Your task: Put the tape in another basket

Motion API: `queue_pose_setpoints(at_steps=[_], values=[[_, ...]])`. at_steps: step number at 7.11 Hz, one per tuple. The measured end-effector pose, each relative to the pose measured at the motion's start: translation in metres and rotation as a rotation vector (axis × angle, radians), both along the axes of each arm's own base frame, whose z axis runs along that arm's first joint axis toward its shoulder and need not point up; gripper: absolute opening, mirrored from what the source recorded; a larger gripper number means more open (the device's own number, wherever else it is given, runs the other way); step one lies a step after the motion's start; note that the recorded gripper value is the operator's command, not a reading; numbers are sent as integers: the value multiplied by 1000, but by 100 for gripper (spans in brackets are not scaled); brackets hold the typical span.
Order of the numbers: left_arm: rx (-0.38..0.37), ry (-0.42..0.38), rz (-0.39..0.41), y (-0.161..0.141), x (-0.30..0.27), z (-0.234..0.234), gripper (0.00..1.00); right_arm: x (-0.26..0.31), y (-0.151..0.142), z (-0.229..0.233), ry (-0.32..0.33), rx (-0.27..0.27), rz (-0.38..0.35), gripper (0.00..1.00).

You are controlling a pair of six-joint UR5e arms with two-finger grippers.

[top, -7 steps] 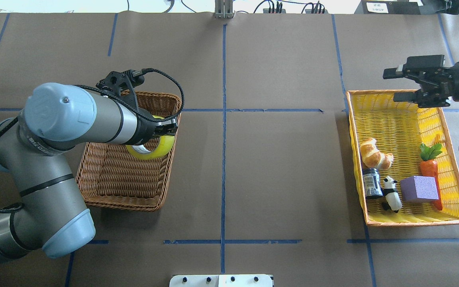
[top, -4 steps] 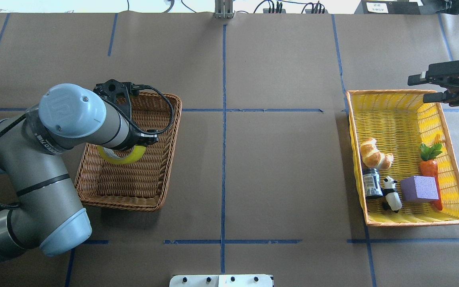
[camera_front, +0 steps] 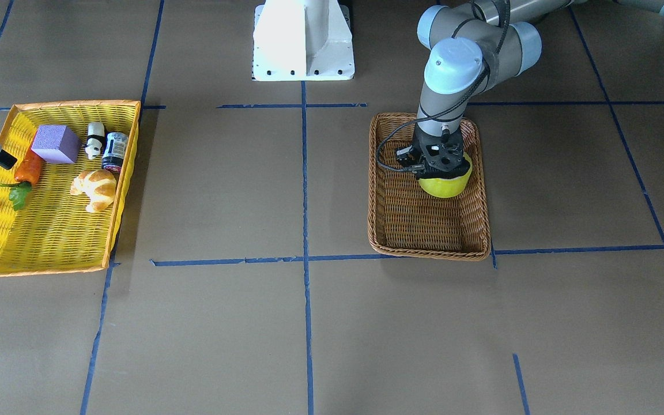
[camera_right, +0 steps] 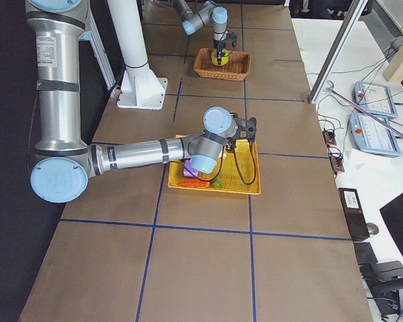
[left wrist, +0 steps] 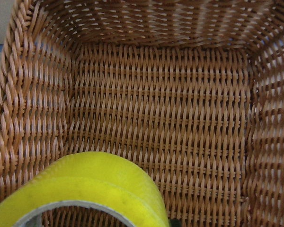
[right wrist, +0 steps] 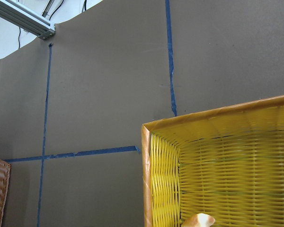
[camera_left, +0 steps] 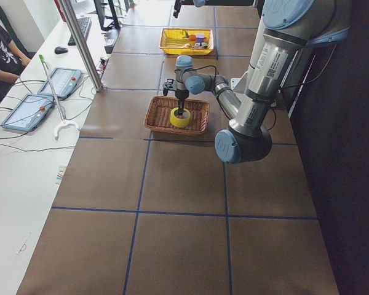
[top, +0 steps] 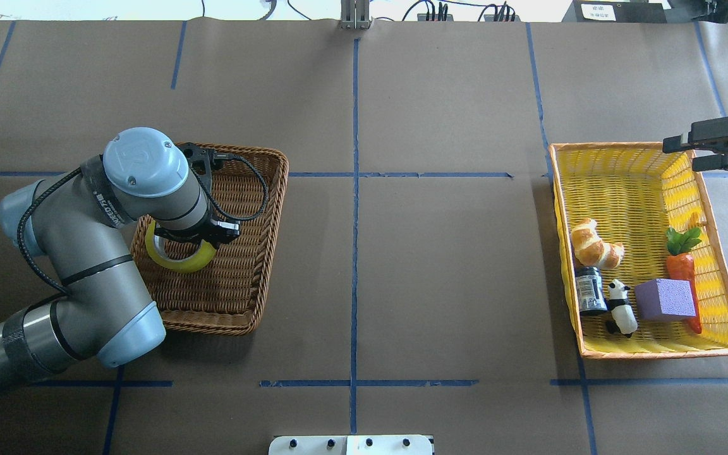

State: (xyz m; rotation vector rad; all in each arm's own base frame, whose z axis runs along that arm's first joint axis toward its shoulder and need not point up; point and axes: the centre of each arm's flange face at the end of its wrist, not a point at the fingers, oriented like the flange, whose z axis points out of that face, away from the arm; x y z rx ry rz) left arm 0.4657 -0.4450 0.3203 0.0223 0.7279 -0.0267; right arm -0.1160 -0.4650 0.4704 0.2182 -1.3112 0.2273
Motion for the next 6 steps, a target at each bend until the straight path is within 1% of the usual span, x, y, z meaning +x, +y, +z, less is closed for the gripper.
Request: queue_pose_setpoints(at_steps=[2,4,5,6], values=[[-30,39,22,-3,6,0,0,-3,2,3,4,-3,-3,100],[-27,60,25,-7,10,0,5,-3,2,3,5,-4,-4,100],[-19,73,25,-9,14,2,14,-4,3,3,5,-4,-5,100],[-15,78,25,-11,18,4,48,-4,3,3,5,-3,-6,100]])
